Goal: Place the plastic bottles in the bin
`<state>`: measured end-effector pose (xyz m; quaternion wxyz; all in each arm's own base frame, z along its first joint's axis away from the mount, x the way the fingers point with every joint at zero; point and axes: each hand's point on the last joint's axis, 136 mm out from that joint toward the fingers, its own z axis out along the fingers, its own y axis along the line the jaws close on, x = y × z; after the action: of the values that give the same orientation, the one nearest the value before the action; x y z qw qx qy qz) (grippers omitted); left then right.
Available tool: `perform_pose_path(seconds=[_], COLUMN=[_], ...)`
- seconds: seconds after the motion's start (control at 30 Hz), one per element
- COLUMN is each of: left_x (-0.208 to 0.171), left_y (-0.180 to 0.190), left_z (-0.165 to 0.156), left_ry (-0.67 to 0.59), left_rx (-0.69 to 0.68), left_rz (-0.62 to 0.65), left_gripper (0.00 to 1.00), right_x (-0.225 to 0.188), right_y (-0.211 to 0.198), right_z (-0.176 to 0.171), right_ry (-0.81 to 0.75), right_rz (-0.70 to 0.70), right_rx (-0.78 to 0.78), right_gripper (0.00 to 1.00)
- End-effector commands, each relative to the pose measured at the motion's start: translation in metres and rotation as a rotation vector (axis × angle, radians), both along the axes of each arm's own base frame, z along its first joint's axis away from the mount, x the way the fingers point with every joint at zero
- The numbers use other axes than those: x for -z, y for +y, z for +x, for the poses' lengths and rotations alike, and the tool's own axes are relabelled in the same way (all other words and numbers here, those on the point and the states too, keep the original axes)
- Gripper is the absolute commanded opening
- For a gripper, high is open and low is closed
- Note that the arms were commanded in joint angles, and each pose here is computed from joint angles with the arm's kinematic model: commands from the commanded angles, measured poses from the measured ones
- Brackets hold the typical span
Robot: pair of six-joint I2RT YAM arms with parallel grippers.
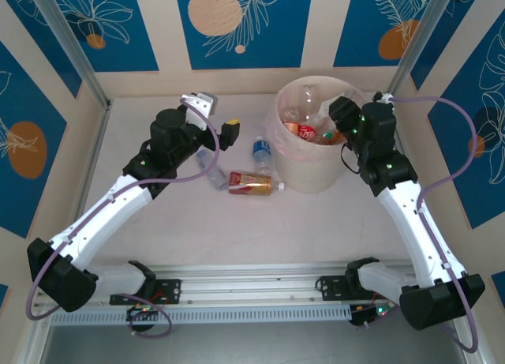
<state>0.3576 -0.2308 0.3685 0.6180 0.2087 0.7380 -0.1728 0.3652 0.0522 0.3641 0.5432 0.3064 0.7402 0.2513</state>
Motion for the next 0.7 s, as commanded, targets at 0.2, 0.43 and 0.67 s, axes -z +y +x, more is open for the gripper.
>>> perform_pose_path(seconds=[0.2,0.43,0.67], left_x=[-0.008,-0.004,0.0], left_y=[0.009,0.007,0.007], left_z=[0.002,0.005,0.009], left_ry=[0.003,0.019,0.034], left_rx=[-0.042,-0.041,-0.056], left_rz=[-0.029,-0.034,-0.031], left_gripper=[1.0,0.99,0.99], right_x=[0.015,0.038,0.008], right_y=[-0.017,-0.02,-0.022], right_z=[0.02,0.026,0.014], right_ry=[0.089,0.204,0.161], right_rz=[0.031,-0.034,-0.154], right_rx=[0.05,0.05,0.053], right_gripper=[0.51,0.7,0.8])
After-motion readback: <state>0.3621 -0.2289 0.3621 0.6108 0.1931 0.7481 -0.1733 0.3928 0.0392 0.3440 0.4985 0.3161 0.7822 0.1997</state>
